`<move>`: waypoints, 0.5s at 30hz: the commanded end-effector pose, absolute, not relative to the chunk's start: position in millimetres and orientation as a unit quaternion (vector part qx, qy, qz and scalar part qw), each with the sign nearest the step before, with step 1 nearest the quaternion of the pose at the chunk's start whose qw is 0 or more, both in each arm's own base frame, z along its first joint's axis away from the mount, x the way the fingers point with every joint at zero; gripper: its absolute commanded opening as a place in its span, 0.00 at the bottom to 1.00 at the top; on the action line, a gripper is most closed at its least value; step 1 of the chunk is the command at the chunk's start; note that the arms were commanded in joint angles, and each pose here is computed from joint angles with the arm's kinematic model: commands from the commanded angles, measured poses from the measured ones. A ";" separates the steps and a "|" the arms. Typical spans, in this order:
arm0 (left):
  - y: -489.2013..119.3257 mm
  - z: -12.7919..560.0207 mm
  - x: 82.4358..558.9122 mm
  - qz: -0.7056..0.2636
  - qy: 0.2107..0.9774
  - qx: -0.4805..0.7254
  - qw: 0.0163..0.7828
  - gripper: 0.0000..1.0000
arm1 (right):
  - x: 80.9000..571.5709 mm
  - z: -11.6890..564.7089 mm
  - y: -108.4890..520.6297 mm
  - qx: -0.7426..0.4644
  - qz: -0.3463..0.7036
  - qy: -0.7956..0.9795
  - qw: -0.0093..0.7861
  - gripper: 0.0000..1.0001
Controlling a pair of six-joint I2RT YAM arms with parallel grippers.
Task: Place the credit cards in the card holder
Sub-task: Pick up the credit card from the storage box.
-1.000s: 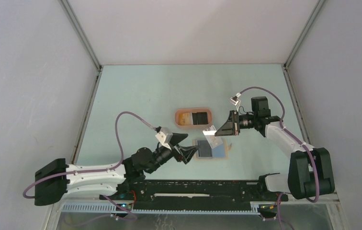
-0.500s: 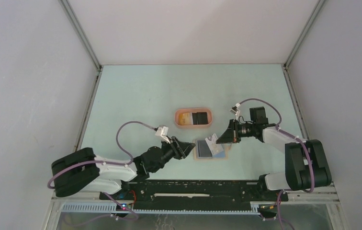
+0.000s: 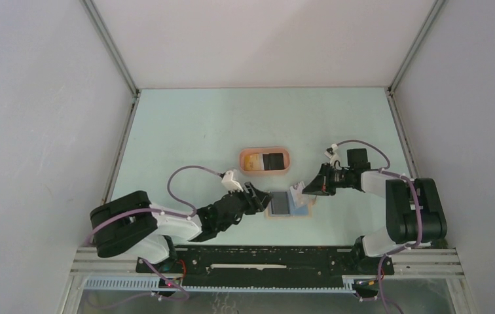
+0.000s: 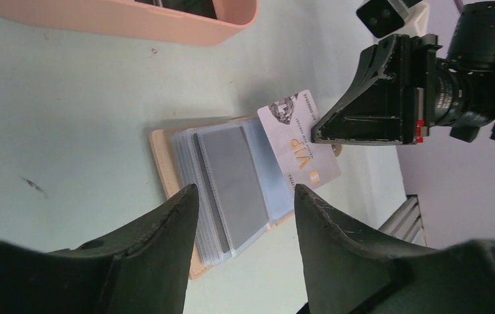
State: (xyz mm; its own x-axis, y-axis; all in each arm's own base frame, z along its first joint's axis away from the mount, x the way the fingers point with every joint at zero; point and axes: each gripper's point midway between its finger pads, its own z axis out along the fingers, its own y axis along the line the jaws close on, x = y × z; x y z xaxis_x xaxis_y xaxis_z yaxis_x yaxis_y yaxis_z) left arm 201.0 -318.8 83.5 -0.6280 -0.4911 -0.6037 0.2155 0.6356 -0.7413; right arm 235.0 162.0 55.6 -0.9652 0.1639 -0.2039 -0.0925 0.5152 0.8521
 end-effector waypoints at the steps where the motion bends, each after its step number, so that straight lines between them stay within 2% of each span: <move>1: -322.4 73.0 205.6 -0.387 0.816 -0.108 0.415 0.61 | 237.3 54.7 162.7 0.028 0.503 0.855 0.124 0.00; 15: -331.1 55.7 202.3 -0.365 0.835 -0.103 0.398 0.60 | 226.5 55.5 168.9 0.020 0.538 0.838 0.092 0.00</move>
